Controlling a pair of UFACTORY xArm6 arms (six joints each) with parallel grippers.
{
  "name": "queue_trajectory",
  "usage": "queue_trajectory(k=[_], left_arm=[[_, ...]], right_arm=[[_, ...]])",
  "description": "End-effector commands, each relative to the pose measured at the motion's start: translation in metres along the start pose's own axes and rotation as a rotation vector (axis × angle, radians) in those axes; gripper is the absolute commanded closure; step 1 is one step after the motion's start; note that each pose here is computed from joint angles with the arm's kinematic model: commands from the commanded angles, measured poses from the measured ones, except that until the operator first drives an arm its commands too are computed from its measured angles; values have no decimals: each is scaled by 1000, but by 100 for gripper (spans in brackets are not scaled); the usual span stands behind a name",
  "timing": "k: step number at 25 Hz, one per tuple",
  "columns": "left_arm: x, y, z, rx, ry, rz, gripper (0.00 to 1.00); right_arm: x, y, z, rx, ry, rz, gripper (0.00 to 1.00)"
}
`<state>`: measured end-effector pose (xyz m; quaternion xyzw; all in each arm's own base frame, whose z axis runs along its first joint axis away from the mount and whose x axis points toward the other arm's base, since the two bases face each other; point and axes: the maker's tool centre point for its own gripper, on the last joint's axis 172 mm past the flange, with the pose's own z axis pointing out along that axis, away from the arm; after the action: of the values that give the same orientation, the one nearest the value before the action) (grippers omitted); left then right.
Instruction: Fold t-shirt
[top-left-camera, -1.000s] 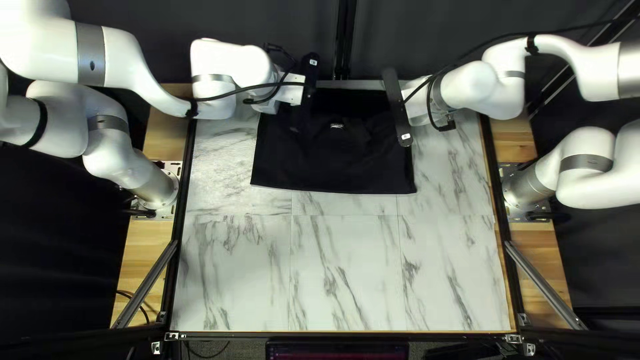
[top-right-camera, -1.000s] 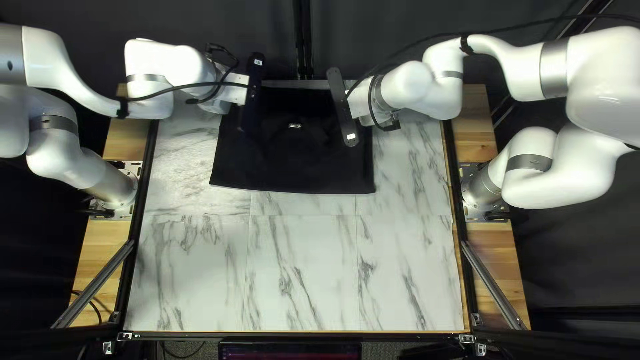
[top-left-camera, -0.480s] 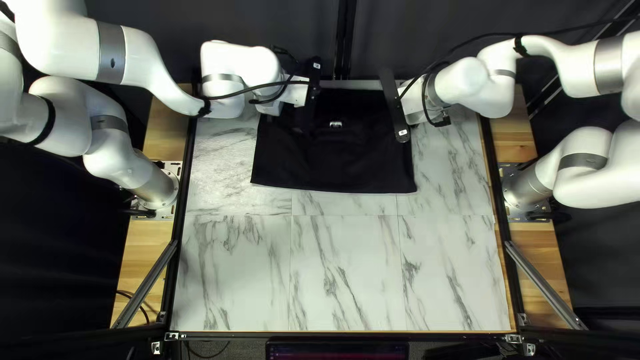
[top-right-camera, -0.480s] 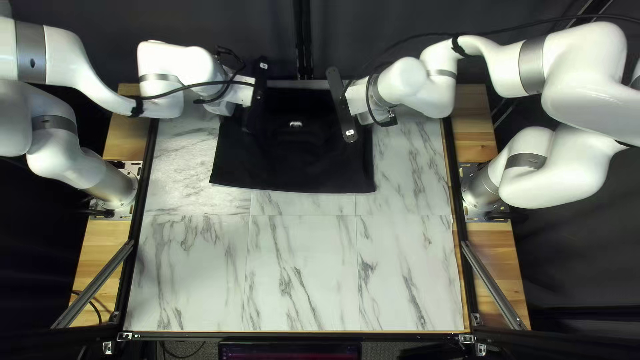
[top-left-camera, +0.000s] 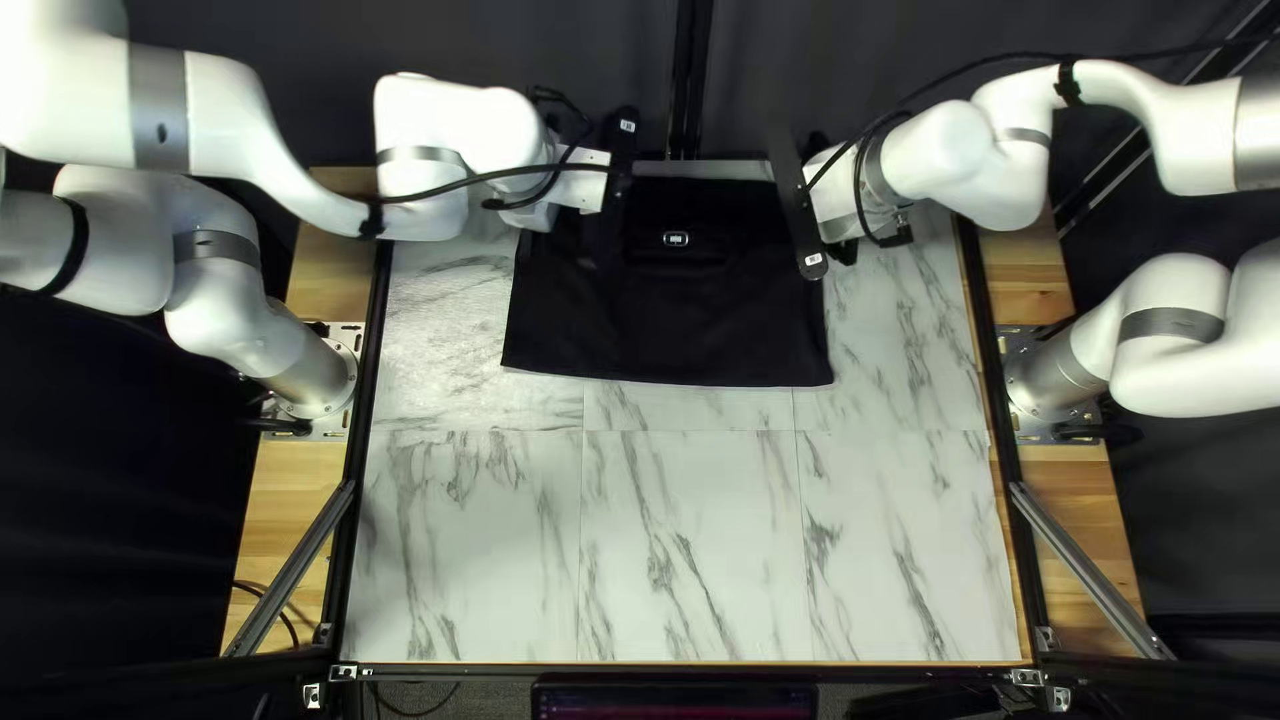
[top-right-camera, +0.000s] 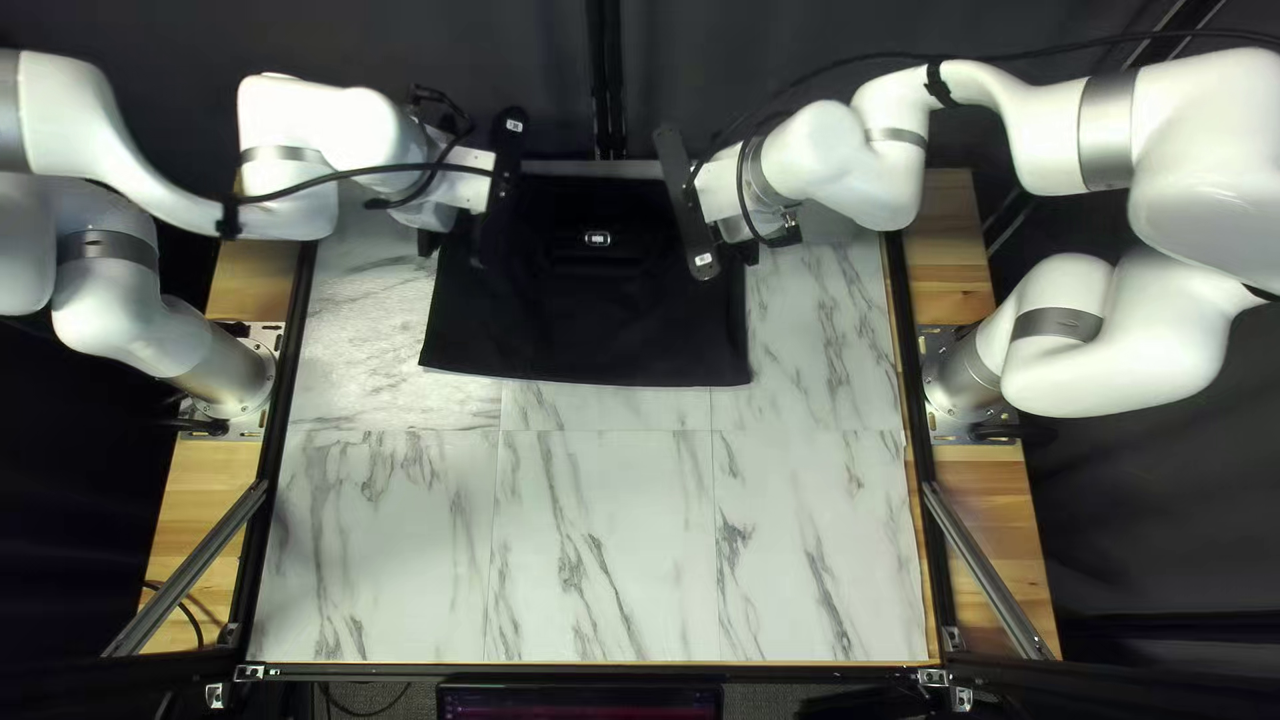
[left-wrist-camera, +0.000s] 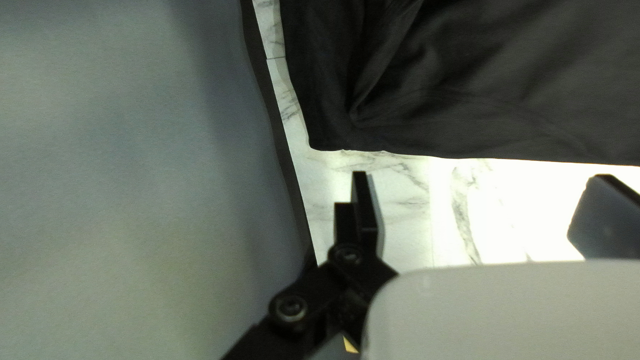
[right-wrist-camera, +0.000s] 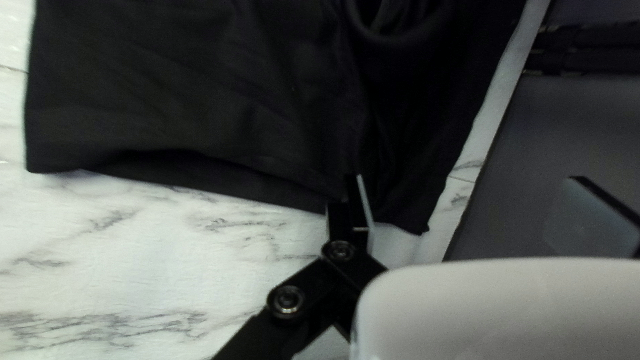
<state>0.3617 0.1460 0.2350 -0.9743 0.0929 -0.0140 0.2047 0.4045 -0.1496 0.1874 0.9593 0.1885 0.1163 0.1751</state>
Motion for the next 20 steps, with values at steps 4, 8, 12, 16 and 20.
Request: queue_trajectory(k=[4,8,12,16,20], left_arm=[[11,22,-7,21,16,47,0],[11,22,-7,21,16,47,0],[11,22,-7,21,16,47,0],[11,22,-7,21,16,47,0],[-1,17,-8,1,25,31,0]], right_arm=[[22,-12,-1,4,-2,35,0],[22,-12,-1,4,-2,35,0],[22,-12,-1,4,-2,35,0],[22,-12,-1,4,-2,35,0],[22,-12,-1,4,-2,35,0]])
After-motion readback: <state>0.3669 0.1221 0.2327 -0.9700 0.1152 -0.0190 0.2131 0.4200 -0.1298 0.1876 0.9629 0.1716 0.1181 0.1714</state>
